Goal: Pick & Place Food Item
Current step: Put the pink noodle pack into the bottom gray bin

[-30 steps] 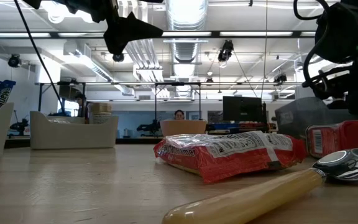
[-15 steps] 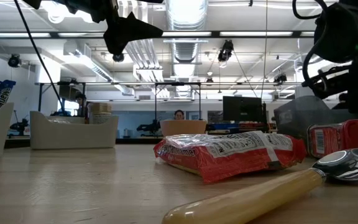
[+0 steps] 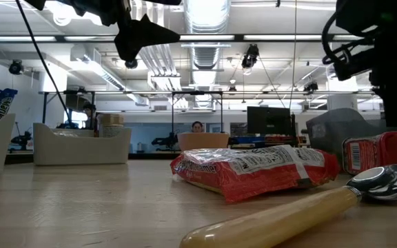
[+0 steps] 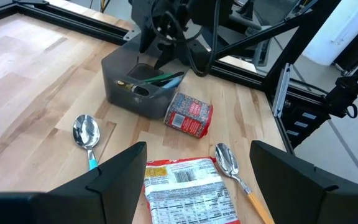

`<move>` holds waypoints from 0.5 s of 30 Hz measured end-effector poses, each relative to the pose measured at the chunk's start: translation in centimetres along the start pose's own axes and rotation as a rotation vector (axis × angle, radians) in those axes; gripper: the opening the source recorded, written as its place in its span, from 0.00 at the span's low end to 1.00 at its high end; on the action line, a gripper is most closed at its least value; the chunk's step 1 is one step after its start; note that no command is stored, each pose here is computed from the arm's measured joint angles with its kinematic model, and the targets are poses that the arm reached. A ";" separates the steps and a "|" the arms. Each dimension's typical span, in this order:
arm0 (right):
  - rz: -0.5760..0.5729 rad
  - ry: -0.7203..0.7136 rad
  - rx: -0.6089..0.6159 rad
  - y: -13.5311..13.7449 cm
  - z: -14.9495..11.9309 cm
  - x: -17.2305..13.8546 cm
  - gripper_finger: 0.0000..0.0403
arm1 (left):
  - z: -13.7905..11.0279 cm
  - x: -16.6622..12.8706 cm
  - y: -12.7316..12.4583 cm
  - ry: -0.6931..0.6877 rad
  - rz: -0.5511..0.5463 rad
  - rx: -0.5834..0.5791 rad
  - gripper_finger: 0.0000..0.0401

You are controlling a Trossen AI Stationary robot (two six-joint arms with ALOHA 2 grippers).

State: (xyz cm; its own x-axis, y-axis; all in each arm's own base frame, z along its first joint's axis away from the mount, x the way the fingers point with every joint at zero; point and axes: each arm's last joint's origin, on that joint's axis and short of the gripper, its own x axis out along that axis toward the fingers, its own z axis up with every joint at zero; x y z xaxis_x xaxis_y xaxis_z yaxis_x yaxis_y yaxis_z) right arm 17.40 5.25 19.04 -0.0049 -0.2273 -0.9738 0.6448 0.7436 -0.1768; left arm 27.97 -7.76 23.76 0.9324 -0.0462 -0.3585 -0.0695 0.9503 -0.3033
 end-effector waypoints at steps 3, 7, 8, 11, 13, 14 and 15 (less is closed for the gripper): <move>-0.021 0.000 0.032 -0.1 0.1 -0.5 0.62 | -0.1 0.0 0.0 0.007 0.003 0.001 0.73; 0.003 -0.028 0.060 0.2 0.5 -1.5 0.62 | -0.2 0.0 0.1 0.020 0.009 -0.017 0.73; 0.015 -0.035 0.057 0.4 0.6 -1.9 0.62 | -0.2 0.0 0.1 0.024 0.010 -0.018 0.73; 0.052 -0.085 0.040 1.0 0.7 -3.2 0.62 | -0.4 0.0 0.2 0.039 0.018 -0.017 0.73; 0.078 -0.124 0.027 1.5 0.7 -4.2 0.62 | -0.4 0.0 0.2 0.043 0.020 -0.016 0.73; 0.092 -0.144 0.019 1.7 0.7 -4.7 0.62 | -0.4 0.0 0.2 0.044 0.021 -0.016 0.73; 0.109 -0.167 0.013 2.0 0.7 -5.1 0.62 | -0.5 0.0 0.2 0.048 0.022 -0.015 0.73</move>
State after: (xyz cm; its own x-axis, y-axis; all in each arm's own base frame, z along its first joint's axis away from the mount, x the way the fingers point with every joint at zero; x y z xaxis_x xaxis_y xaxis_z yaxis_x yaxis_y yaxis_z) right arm 19.24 7.49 23.78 0.1917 -0.2478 -0.9497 0.6440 0.7619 -0.0688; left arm 27.78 -7.69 23.29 0.9127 -0.0402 -0.4067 -0.0955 0.9466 -0.3079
